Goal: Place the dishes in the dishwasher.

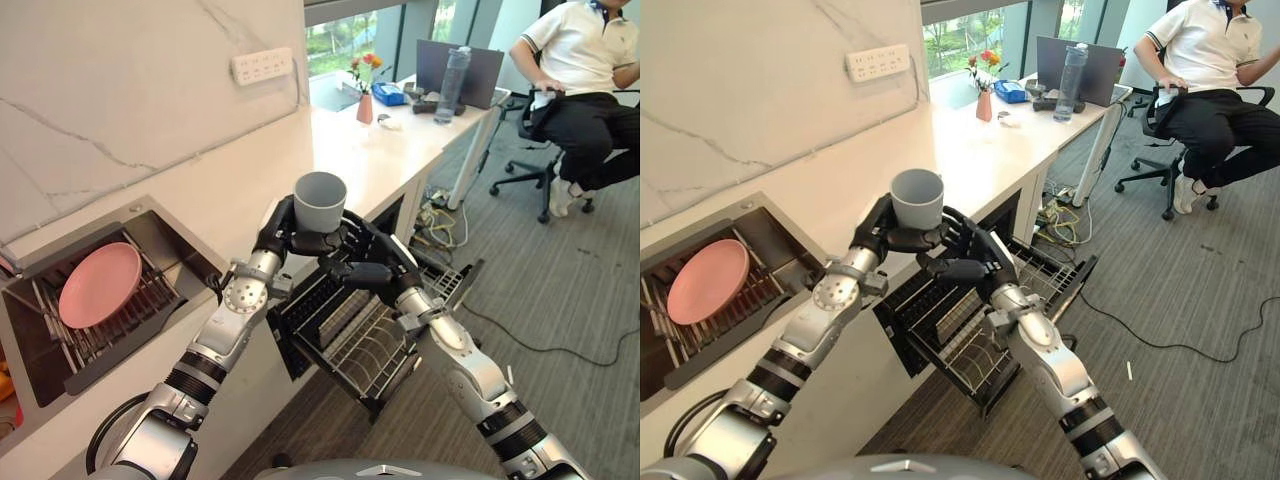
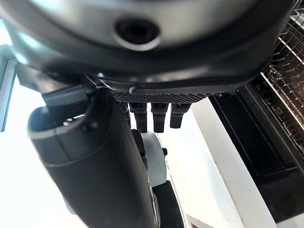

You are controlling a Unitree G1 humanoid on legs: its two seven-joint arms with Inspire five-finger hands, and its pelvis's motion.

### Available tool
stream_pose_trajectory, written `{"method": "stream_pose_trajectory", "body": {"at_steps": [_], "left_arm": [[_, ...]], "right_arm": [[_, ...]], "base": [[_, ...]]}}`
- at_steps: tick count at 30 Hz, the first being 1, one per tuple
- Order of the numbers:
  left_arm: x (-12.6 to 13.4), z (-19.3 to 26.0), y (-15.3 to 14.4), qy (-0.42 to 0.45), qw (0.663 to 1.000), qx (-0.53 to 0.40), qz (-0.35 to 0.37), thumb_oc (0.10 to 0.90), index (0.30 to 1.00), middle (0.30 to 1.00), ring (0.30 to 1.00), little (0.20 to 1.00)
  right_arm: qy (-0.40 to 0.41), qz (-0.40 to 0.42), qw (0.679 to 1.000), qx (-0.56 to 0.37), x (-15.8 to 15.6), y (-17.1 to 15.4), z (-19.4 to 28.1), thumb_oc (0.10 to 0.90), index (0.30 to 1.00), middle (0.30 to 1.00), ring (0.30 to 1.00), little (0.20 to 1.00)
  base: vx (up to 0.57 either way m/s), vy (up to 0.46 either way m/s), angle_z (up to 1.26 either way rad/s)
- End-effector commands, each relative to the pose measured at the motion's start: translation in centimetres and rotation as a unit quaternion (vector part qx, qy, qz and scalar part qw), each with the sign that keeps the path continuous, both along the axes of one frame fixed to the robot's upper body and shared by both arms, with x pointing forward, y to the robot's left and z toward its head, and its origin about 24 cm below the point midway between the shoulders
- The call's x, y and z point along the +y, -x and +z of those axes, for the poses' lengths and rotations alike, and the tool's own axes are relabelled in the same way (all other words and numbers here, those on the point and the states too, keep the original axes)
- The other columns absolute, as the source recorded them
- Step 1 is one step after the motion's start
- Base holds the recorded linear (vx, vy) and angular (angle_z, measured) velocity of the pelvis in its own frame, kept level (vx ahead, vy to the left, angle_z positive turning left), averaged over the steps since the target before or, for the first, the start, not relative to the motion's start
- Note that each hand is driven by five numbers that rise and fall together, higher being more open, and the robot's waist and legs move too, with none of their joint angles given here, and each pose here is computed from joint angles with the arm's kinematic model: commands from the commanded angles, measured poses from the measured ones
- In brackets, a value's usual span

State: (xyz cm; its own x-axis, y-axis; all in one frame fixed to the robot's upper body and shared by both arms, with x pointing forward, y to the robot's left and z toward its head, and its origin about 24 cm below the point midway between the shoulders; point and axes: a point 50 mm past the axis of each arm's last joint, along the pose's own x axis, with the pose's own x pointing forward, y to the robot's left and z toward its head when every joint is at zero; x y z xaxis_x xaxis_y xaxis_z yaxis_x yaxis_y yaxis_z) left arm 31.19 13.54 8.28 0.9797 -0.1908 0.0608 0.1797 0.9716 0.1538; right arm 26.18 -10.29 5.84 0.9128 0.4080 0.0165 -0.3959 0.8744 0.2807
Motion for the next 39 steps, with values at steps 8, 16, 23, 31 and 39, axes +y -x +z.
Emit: {"method": "stream_pose_trajectory", "body": {"at_steps": [8, 16, 23, 31, 39], "left_arm": [[-3.0, 5.9, -3.0, -0.013, 0.992, -0.116, -0.038, 0.400, 0.300, 0.300, 0.300, 0.300], [-3.6, 5.6, -3.2, -0.017, 0.993, -0.109, -0.041, 0.400, 0.300, 0.300, 0.300, 0.300], [-3.9, 5.5, -3.2, -0.019, 0.993, -0.106, -0.039, 0.400, 0.300, 0.300, 0.300, 0.300], [-4.5, 5.3, -3.3, -0.023, 0.994, -0.101, -0.037, 0.400, 0.300, 0.300, 0.300, 0.300], [-4.3, 5.1, -3.3, -0.028, 0.994, -0.101, -0.038, 0.400, 0.300, 0.300, 0.300, 0.300]], "right_arm": [[-0.163, 0.028, 0.983, -0.086, 2.0, -2.0, 5.9, 0.800, 0.900, 0.900, 0.900, 0.900], [-0.202, 0.001, 0.977, -0.074, 1.2, -1.9, 5.8, 0.800, 0.900, 0.900, 0.900, 0.900], [-0.235, -0.010, 0.970, -0.064, 1.3, -1.8, 5.9, 0.800, 0.900, 0.900, 0.900, 0.900], [-0.298, -0.015, 0.953, -0.049, 1.7, -1.6, 6.4, 0.800, 0.900, 0.900, 0.900, 0.900], [-0.289, -0.012, 0.954, -0.083, 0.8, -1.3, 7.3, 0.800, 0.900, 0.900, 0.900, 0.900]], "base": [[0.00, 0.000, 0.00], [0.00, 0.000, 0.00], [0.00, 0.000, 0.00], [0.00, 0.000, 0.00], [0.00, 0.000, 0.00]]}}
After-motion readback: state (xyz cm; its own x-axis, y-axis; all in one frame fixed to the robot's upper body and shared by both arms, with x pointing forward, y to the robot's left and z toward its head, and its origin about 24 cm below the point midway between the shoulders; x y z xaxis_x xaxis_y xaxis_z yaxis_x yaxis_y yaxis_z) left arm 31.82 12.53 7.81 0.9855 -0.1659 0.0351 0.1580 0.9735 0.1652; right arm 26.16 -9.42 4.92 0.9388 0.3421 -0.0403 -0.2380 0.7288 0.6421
